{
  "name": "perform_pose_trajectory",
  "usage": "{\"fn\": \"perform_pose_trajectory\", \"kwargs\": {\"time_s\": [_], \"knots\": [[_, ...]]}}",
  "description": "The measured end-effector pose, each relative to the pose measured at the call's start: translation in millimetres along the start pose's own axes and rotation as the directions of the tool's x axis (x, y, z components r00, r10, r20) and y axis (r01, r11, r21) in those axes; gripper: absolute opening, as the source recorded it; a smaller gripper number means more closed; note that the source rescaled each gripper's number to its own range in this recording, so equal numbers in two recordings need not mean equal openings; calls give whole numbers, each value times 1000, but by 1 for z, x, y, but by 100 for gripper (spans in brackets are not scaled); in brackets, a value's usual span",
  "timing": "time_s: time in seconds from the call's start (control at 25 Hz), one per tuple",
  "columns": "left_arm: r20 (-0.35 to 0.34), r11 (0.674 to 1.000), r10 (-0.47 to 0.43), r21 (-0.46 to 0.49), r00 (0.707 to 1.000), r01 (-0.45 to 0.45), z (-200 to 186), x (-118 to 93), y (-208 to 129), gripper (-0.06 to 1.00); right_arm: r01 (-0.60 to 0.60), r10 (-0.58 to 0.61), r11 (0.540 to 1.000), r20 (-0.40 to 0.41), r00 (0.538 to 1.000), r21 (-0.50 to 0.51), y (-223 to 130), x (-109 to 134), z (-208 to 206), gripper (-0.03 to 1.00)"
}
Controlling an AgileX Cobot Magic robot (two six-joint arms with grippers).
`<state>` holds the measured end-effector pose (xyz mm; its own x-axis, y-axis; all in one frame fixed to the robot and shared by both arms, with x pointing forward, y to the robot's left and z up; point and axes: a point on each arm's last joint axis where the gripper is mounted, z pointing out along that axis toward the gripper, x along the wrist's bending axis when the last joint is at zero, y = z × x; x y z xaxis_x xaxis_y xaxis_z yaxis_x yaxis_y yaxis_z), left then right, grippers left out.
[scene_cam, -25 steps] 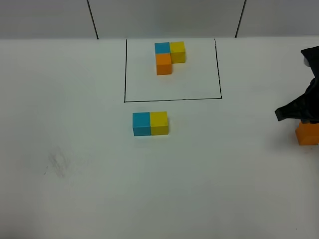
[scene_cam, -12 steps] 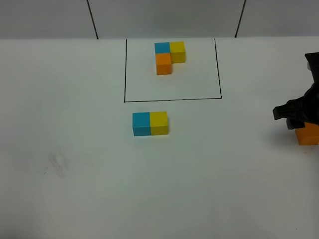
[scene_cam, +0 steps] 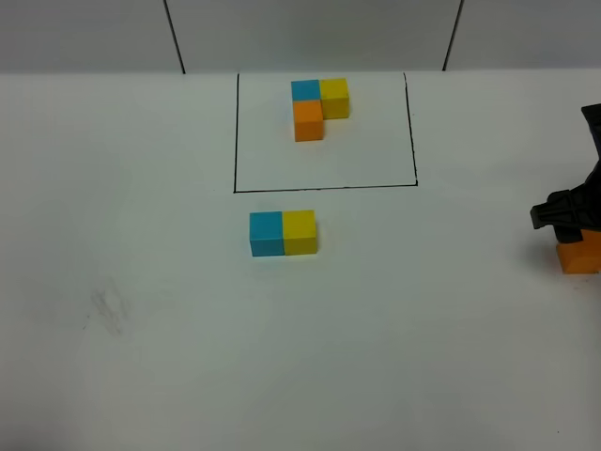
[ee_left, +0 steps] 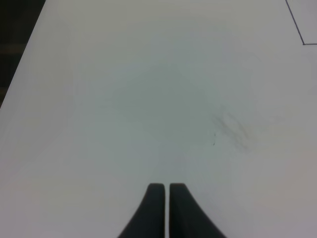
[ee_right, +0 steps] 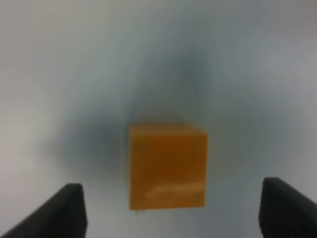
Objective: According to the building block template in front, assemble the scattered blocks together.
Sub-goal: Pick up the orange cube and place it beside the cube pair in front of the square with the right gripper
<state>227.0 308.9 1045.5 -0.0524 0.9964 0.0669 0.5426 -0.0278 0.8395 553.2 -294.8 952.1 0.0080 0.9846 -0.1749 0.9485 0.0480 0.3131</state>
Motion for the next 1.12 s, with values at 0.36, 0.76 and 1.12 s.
{"fn": "perform_pose_trajectory", "kwargs": {"time_s": [0.36, 0.76, 1.12], "knots": [[0, 1000, 0, 0, 1000, 0, 0, 0, 0, 0, 8, -8, 1000, -21, 1000, 6, 1, -4, 25, 90], [0, 1000, 0, 0, 1000, 0, 0, 0, 0, 0, 15, -13, 999, -40, 999, 41, -2, -3, 46, 90], [0, 1000, 0, 0, 1000, 0, 0, 0, 0, 0, 8, -6, 997, -36, 999, 73, -5, -7, 59, 71]]}}
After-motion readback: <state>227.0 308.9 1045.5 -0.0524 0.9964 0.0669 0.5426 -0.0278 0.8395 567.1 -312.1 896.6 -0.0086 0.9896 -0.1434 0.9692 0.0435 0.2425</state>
